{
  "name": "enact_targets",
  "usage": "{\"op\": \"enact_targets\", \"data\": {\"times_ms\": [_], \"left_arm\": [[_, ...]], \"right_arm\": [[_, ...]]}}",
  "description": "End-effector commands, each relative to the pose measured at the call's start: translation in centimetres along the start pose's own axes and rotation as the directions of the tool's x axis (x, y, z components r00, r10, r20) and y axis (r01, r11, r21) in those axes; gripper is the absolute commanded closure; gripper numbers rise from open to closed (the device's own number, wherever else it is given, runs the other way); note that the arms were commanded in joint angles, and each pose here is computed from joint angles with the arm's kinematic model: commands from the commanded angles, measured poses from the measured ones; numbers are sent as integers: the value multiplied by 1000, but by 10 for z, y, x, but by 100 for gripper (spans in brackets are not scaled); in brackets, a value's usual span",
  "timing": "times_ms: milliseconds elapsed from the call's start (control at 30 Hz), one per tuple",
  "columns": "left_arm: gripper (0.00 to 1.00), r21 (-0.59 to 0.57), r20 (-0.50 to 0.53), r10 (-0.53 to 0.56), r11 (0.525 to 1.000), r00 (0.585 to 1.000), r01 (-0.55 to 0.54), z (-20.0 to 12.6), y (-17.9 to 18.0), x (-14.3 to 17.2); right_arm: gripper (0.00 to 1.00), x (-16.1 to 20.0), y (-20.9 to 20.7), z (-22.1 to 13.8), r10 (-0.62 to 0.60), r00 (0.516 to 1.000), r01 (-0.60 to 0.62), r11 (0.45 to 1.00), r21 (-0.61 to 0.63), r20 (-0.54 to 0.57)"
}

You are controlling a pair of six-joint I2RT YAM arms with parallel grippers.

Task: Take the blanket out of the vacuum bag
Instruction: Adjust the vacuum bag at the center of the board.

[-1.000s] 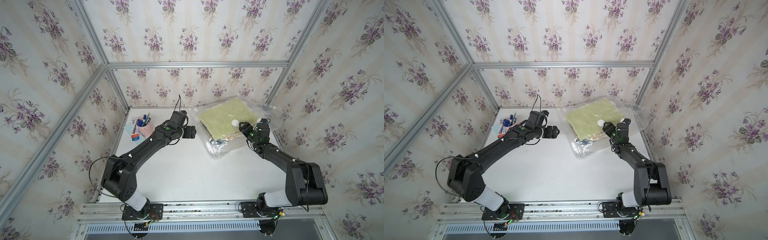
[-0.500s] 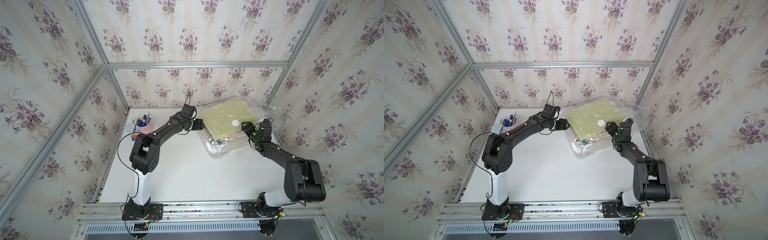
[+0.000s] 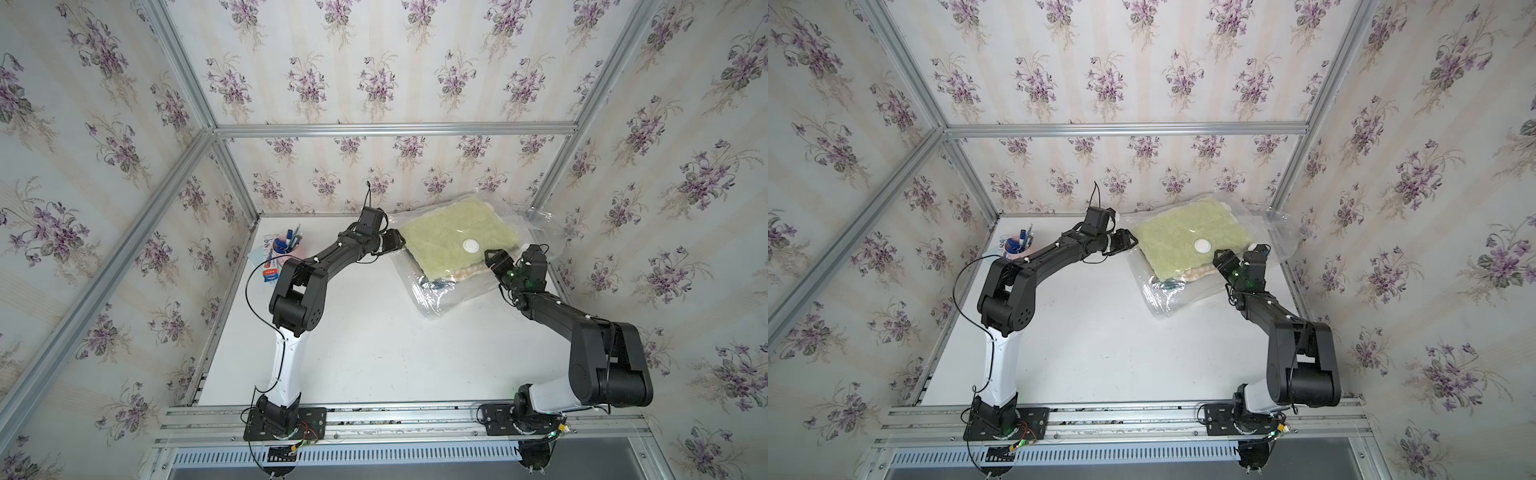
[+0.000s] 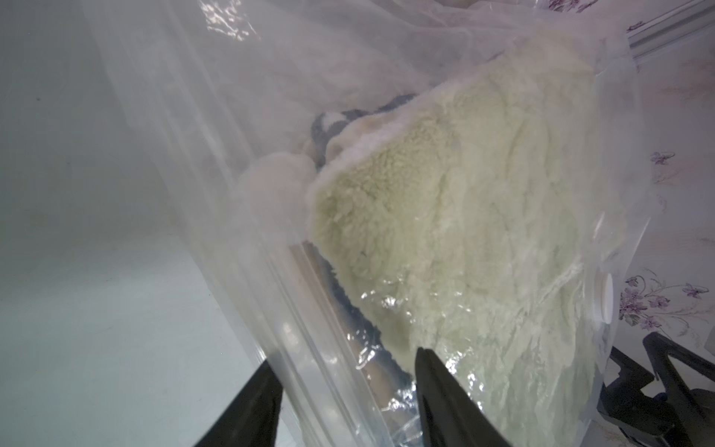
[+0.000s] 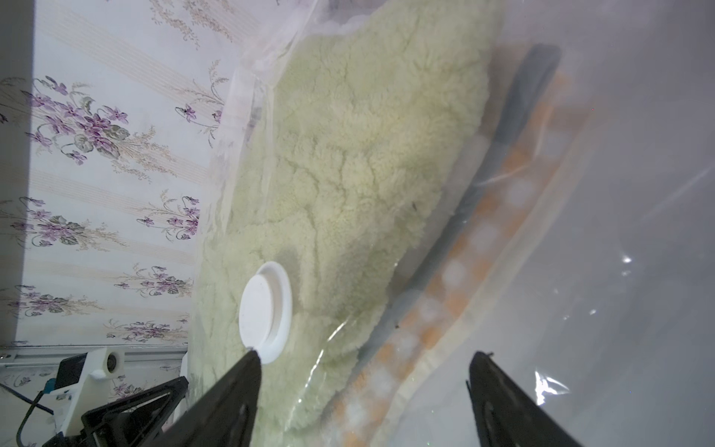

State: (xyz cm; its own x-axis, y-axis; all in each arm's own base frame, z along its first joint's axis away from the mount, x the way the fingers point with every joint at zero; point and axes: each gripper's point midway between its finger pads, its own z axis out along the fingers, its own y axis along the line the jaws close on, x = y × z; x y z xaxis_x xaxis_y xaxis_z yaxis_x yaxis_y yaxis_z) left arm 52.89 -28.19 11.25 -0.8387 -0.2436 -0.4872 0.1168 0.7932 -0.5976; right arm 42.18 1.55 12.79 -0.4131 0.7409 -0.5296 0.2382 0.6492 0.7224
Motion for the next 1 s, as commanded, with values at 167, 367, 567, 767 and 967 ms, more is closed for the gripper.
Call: {"op": "enact_targets", "data": {"times_ms": [167,367,567,767,967], "left_arm": [[84,-25,84,-29,999,996,31,7,7,-13],[100,-53,60,14,999,998,-11,5,5,-1],[100,-79,62,36,996,997,-31,-14,4,28],[100,-87,29,74,994,997,-71,-29,-6,67],[100,-108,-4,123,987,992,-122,-46,-16,118]], "right_arm": [[19,-10,4,0,5,999,-4,999,-33,33],[19,-26,-8,6,84,995,-83,996,-29,60],[21,-27,-7,30,74,997,-74,997,-30,3],[26,-11,-11,46,80,994,-84,996,-42,-80],[28,18,-2,57,35,983,-49,996,-77,-178]]}}
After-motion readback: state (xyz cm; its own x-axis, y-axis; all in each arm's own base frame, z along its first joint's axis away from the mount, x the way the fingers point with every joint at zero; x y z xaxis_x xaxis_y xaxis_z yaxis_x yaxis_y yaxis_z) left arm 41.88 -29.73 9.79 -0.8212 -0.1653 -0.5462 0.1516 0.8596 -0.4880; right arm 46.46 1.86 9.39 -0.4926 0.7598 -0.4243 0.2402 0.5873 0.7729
